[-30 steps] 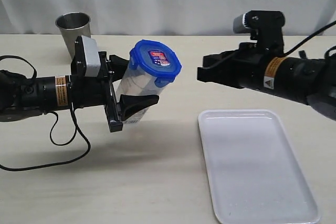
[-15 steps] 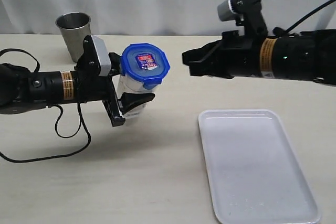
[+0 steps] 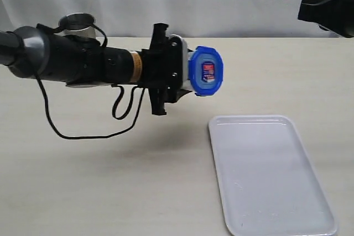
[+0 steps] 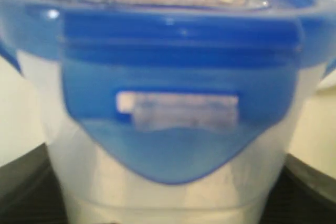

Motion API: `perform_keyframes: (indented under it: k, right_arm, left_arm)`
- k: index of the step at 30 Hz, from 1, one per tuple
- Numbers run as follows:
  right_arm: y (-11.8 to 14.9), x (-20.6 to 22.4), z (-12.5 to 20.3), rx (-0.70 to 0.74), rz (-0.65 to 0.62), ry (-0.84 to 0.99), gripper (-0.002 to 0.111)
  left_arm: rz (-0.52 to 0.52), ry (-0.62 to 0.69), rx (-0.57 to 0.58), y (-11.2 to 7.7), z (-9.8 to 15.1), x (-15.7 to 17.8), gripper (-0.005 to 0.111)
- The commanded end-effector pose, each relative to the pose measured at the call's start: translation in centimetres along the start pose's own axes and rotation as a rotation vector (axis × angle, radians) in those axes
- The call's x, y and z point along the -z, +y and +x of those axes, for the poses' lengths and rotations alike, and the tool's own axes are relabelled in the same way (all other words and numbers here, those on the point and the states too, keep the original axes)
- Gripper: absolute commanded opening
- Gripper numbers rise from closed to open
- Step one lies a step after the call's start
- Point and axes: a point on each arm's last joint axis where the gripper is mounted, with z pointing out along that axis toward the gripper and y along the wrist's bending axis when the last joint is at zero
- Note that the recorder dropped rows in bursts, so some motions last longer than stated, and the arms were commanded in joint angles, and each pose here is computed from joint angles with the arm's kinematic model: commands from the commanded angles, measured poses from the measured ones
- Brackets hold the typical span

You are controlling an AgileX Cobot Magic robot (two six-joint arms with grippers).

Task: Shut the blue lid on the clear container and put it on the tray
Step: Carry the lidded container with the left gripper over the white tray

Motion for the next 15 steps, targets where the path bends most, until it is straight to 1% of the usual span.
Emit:
perform_keyframes:
  k: [1,3,7,12,15]
  right_arm:
    - [-0.8,0.2,0.1,-0.004,0.023,0.000,0.004]
    - [-0.6,0.2,0.1,0.001,0.003,-0.005,0.004]
    - [-0.2,0.2,0.0,0.005,-0.046,-0.016,0.004]
    - [0.1,0.3,0.0,0.019,-0.074,-0.014,0.004]
    - [0.3,0.3,0.0,0.030,-0.099,-0.014,0.004]
  left_arm:
    - [-0.010,0.019,-0.260,0.7,-3.3,-0.7,0.000]
    - [-0.006,0.022,-0.380,0.6,-4.7,-1.1,0.000]
    - [0.017,0.062,-0.543,0.2,-7.0,-1.7,0.000]
    - [0.036,0.083,-0.675,-0.3,-8.9,-2.2,0.000]
    - [0.045,0.077,-0.757,-0.6,-9.4,-2.3,0.000]
